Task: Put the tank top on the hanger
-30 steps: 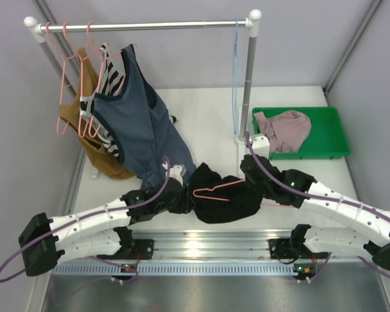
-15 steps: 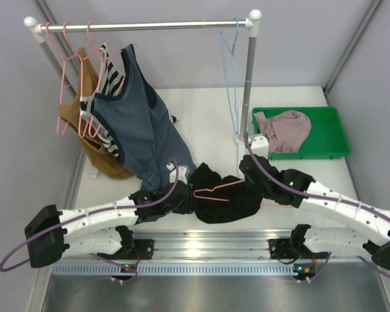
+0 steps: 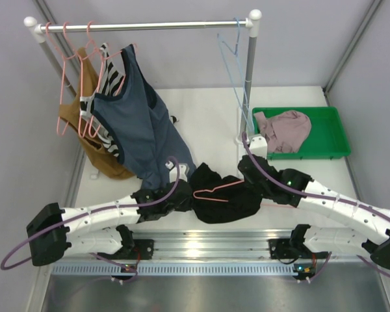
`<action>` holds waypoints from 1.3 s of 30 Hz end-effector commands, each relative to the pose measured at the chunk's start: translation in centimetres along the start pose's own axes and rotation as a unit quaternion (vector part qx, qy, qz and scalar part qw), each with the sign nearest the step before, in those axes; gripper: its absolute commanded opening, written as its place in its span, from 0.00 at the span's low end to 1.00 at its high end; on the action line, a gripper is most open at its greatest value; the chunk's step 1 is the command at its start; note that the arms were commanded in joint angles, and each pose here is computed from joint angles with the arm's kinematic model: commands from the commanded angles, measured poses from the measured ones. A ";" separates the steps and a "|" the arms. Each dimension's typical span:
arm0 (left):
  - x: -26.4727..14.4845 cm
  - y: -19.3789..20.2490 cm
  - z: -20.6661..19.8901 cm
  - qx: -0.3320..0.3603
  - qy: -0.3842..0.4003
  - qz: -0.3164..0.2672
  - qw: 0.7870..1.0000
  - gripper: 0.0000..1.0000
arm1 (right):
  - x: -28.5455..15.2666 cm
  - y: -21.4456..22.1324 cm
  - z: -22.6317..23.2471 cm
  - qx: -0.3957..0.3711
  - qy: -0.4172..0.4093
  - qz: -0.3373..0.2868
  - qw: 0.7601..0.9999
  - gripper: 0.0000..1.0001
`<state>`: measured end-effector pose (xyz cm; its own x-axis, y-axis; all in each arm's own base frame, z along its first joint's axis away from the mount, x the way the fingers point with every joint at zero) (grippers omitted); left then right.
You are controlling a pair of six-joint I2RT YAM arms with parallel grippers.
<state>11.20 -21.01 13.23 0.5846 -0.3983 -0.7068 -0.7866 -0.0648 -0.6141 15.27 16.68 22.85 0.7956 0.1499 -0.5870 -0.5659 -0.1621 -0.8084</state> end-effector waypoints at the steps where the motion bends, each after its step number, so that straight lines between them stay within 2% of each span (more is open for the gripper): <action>1: 0.0 -1.0 -0.9 -0.012 0.005 -0.026 1.000 0.06 | -0.9 -1.0 0.1 0.009 -0.008 -0.017 1.000 0.00; 3: 0.1 -1.0 -0.9 -0.013 0.004 -0.026 1.000 0.00 | -1.0 -1.1 0.0 0.010 -0.008 -0.017 1.000 0.00; 8: -0.1 -1.1 -1.3 -0.013 0.017 -0.024 0.999 0.00 | -1.2 -1.1 -0.2 0.006 -0.009 -0.015 1.000 0.00; 9: -0.1 -1.2 -1.4 -0.011 0.021 -0.024 0.999 0.04 | -1.2 -1.0 -0.2 0.006 -0.007 -0.015 1.000 0.00; 11: -0.4 -1.4 -1.7 -0.011 0.028 -0.022 0.999 0.24 | -1.3 -1.0 -0.2 0.008 -0.008 -0.016 1.000 0.00; 12: -0.5 -1.4 -1.9 -0.015 0.032 -0.019 0.999 0.38 | -1.3 -1.0 -0.2 0.007 -0.007 -0.016 1.000 0.00; 14: -0.4 -1.3 -1.8 -0.021 0.028 -0.017 0.999 0.47 | -1.2 -1.0 -0.2 0.008 -0.007 -0.015 1.000 0.00; 17: -0.2 -0.9 -1.4 -0.035 0.007 -0.010 0.999 0.48 | -1.1 -0.9 -0.2 0.008 -0.007 -0.014 1.000 0.00; 28: 0.8 -0.5 -1.4 -0.062 -0.011 -0.007 0.998 0.43 | -1.2 -0.8 -0.2 0.008 -0.010 -0.013 1.000 0.00; 31: 1.0 -0.4 -1.3 -0.064 -0.014 -0.007 0.998 0.36 | -1.2 -0.7 -0.3 0.007 -0.009 -0.010 1.000 0.00; 34: 0.9 -0.4 -1.1 -0.064 -0.017 -0.010 0.998 0.20 | -1.3 -0.6 -0.3 0.005 -0.011 -0.008 1.000 0.00; 35: 0.9 -0.4 -1.1 -0.062 -0.019 -0.010 0.998 0.10 | -1.5 -0.6 -0.4 0.005 -0.015 -0.008 1.000 0.00; 37: 0.9 -0.5 -1.0 -0.060 -0.022 -0.014 0.998 0.00 | -1.6 -0.6 -0.3 0.005 -0.022 -0.007 1.000 0.00; 39: 0.8 -0.7 -1.1 -0.055 -0.022 -0.017 0.998 0.00 | -1.8 -0.6 -0.2 0.002 -0.030 -0.006 1.000 0.00</action>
<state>11.30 -21.52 11.95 0.5756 -0.3350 -0.7460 -0.8141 -0.1480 -0.5616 14.73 16.13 22.94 0.7826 0.1571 -0.6024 -0.5787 -0.1732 -0.7969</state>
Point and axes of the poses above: each gripper's point midway between its finger pads, its own x axis out along the fingers, its own z axis along the line the jaws close on, y = z × x, the point moved 8 cm from there along -x, back along the fingers, and after that the axes turned 1 degree about -x, right-handed, at the moved point
